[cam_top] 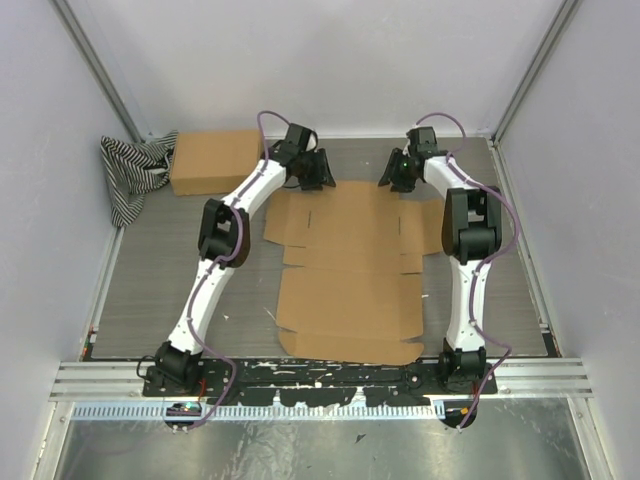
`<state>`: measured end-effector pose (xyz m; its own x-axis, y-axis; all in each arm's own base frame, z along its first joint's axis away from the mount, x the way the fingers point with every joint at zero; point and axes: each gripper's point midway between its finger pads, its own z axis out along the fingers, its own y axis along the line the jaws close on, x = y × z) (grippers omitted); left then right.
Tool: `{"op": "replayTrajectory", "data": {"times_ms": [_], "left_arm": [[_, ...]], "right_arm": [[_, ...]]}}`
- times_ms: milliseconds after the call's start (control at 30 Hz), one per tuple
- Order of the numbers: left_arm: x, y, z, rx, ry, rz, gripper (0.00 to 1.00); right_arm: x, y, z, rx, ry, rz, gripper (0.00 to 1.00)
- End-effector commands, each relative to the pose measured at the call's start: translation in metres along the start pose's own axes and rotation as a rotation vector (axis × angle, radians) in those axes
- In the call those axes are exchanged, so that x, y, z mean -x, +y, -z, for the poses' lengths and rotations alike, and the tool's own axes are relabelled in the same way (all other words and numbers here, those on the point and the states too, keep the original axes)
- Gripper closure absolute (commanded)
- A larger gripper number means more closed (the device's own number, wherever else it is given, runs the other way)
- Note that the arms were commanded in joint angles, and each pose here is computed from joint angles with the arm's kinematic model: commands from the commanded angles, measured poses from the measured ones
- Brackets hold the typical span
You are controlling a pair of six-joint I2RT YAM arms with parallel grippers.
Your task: Fold the paper box
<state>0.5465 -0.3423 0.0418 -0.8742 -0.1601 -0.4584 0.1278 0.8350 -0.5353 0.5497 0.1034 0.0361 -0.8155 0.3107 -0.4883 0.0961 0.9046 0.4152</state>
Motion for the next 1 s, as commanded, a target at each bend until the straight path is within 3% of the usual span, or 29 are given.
{"op": "replayTrajectory", "data": {"times_ms": [0, 200, 367, 500, 567, 733, 967], "left_arm": [[0.02, 0.011, 0.026, 0.03, -0.026, 0.016, 0.45], [0.075, -0.002, 0.102, 0.013, -0.163, -0.004, 0.41], [0.081, -0.003, 0.166, 0.044, -0.228, -0.006, 0.36], [0.017, 0.022, 0.184, 0.083, -0.161, 0.053, 0.33], [-0.01, 0.027, 0.194, 0.054, -0.178, 0.094, 0.34], [-0.086, 0.052, 0.198, 0.093, -0.084, 0.093, 0.33], [-0.135, 0.069, 0.193, 0.146, -0.014, 0.055, 0.31]], "right_arm": [[0.018, 0.005, 0.002, -0.004, -0.027, 0.014, 0.51], [0.066, 0.03, 0.045, 0.042, -0.158, 0.053, 0.46], [0.091, 0.043, 0.112, 0.035, -0.282, 0.085, 0.41], [0.055, 0.03, 0.153, -0.021, -0.289, 0.079, 0.36], [0.017, 0.013, 0.165, -0.062, -0.256, 0.062, 0.36], [-0.059, -0.029, 0.183, -0.175, -0.212, 0.022, 0.35], [-0.132, -0.05, 0.177, -0.165, -0.112, -0.022, 0.33]]}}
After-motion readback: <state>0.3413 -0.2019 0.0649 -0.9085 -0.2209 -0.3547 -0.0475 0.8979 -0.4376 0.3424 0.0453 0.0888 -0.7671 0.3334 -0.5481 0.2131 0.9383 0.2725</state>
